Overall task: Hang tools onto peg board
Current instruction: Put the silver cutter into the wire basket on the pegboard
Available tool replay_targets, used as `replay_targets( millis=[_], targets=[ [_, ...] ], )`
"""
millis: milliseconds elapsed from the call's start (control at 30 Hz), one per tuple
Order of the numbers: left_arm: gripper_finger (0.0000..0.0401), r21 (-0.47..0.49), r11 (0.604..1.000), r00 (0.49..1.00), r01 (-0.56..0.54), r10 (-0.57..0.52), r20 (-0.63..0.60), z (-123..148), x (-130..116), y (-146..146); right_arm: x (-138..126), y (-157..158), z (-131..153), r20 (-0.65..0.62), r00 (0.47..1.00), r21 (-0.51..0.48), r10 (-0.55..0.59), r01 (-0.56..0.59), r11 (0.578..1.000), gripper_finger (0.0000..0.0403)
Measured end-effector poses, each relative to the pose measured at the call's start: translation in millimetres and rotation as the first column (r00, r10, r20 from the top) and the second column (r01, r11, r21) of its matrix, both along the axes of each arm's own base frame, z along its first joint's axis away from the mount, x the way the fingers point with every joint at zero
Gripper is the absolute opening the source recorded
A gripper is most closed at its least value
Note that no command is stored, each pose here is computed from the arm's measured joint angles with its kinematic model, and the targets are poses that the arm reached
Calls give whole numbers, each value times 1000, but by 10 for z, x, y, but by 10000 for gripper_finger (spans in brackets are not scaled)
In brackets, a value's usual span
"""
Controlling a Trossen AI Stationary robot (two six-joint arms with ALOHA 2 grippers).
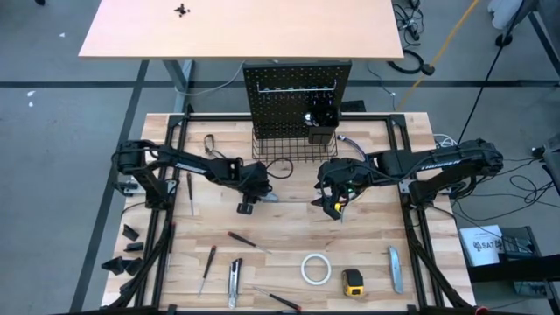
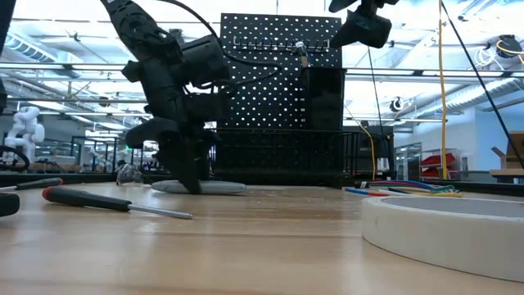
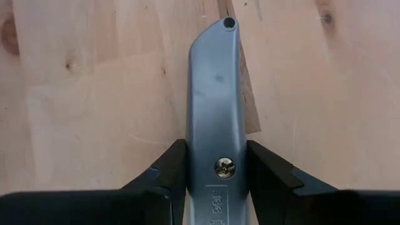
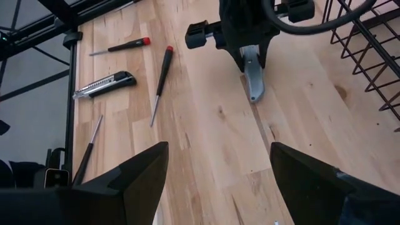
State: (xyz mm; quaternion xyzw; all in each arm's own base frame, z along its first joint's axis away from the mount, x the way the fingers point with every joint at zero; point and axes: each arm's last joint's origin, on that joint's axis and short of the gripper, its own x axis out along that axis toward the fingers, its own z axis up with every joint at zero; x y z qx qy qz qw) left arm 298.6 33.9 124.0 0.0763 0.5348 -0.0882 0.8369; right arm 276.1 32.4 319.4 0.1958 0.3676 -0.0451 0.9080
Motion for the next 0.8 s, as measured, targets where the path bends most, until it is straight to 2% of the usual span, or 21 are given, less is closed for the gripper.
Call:
replay_targets(
  millis=[233,433,500,600,800],
  targets=[
    [125,-17,999,999,-39,38,-26,237,111,2,0,0,0,0,1000,2,-3,3,1000,274],
    [125,1,1000,992,-23,23,121,774,199,-42,-5,-1,-6,-10,1000,19,-20,20,1000,274],
    [125,25,999,983,-34,29,183,982,204,-39,-12,1,-12,-19,1000,19,-20,21,1000,274],
    [125,119,986,960,-116,80,267,1272,209,14,-13,6,-13,-21,1000,19,-18,19,1000,274],
    [125,217,949,926,-228,143,348,1582,239,230,-13,7,-13,-20,1000,20,-18,19,1000,274]
  ],
)
